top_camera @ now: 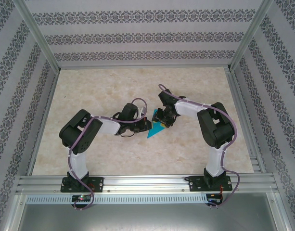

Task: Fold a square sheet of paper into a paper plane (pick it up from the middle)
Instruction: Fourth fold the wing at the center of the table.

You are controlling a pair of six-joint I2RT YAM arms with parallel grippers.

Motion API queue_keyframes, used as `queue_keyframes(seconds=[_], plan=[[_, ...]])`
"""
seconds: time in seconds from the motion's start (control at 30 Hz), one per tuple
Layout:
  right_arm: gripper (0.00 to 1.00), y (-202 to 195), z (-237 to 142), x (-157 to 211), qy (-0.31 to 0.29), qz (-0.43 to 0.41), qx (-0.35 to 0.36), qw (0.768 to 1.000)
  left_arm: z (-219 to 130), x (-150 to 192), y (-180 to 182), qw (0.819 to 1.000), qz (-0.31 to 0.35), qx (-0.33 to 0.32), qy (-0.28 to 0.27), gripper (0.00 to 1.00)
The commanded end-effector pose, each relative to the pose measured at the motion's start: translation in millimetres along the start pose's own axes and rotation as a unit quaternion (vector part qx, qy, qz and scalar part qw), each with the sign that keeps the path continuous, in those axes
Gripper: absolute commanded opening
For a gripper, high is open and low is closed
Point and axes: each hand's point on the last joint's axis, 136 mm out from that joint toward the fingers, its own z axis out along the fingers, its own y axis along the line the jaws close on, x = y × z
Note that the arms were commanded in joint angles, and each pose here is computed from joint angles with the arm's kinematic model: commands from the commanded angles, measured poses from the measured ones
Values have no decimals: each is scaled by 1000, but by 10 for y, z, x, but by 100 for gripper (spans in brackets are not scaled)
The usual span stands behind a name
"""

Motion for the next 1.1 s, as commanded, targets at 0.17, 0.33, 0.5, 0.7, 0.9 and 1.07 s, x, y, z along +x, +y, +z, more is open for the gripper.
queue_keyframes(seconds=[0.17, 0.33, 0.5, 0.7, 0.9, 1.07], plan=[[49, -1016, 744, 433, 68, 21, 167, 983, 45, -38, 86, 1000, -12, -14, 4, 3], [49, -1014, 747, 444, 69, 19, 168, 983, 42, 30, 223, 999, -23, -42, 13, 2], [49, -1011, 746, 447, 69, 19, 167, 983, 31, 64, 324, 997, -27, -66, 18, 2], [49, -972, 729, 443, 69, 18, 160, 984, 47, 104, 393, 996, -34, -80, 26, 1], [49, -543, 474, 276, 43, 4, 91, 995, 18, 199, 540, 992, -46, -114, 41, 1], [52, 106, -113, 22, -15, -34, -9, 999, -8, 285, 661, 986, -54, -146, 55, 0]])
